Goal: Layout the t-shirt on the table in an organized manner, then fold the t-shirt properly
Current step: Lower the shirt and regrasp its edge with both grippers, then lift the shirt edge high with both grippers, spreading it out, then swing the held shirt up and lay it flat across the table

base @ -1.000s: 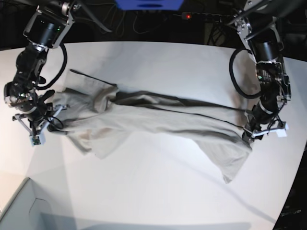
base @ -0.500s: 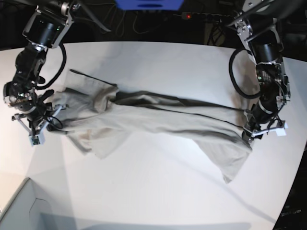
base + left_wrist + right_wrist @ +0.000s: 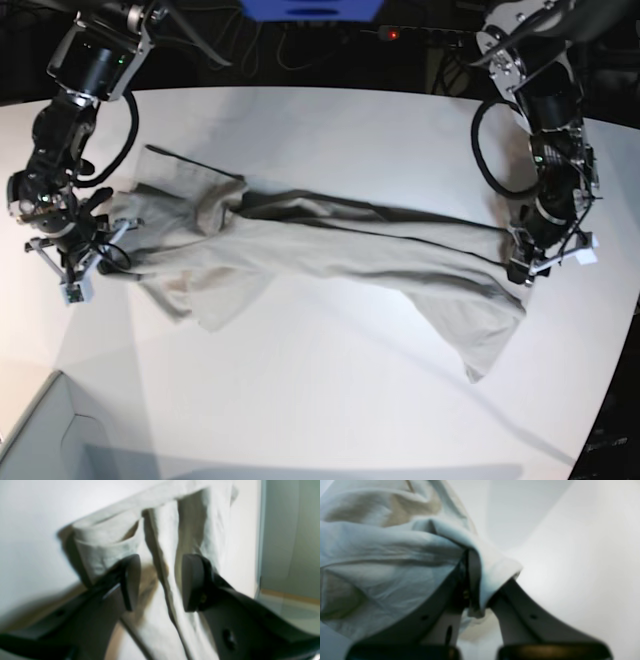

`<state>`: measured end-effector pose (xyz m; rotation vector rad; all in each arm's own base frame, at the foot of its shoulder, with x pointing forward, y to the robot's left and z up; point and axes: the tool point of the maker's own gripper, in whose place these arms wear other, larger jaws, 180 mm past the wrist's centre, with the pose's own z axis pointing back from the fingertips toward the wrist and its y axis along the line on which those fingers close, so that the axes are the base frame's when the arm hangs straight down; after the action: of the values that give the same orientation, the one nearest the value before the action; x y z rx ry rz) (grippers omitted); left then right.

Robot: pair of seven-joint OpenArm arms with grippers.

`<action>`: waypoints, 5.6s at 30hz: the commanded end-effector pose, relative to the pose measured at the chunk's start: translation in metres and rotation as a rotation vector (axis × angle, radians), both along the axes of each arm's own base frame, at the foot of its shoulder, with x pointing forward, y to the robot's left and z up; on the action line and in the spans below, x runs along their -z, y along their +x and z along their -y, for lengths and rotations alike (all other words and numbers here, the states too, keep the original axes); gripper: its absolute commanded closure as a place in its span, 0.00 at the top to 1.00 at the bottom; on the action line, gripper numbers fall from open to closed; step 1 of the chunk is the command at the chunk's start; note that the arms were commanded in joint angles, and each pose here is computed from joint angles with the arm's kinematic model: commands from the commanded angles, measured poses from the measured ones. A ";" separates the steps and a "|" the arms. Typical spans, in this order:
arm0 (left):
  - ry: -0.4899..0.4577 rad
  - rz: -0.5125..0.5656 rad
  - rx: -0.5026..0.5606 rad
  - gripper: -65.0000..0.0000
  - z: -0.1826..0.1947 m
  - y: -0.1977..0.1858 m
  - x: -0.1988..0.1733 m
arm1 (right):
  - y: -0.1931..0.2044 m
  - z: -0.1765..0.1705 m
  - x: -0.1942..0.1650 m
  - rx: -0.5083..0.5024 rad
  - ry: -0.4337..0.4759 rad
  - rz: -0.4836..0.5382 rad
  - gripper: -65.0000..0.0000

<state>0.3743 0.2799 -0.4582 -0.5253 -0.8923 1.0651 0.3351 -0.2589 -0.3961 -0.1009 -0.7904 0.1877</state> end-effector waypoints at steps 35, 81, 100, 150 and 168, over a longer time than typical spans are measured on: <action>-0.050 0.048 -0.023 0.00 0.004 0.036 -0.015 | -0.002 0.011 -0.008 -0.007 -0.025 0.023 0.00; 0.018 0.227 0.081 0.00 -0.007 -0.047 -0.090 | -0.088 -0.012 0.039 0.088 -0.010 -0.175 0.58; 0.018 0.193 0.079 0.00 -0.007 -0.060 -0.078 | -0.107 -0.059 0.082 0.076 0.134 -0.278 0.58; 0.224 0.131 0.046 0.00 -0.014 -0.184 -0.119 | -0.177 0.026 -0.049 0.306 0.029 0.061 0.00; 0.231 0.054 0.058 0.00 -0.016 -0.209 -0.106 | -0.222 0.028 -0.032 0.311 0.008 -0.061 0.00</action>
<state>0.1627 0.2897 -0.3625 -0.3973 -0.9852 0.8945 0.1094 -0.2830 -0.3732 -0.1929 -0.6738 -0.1278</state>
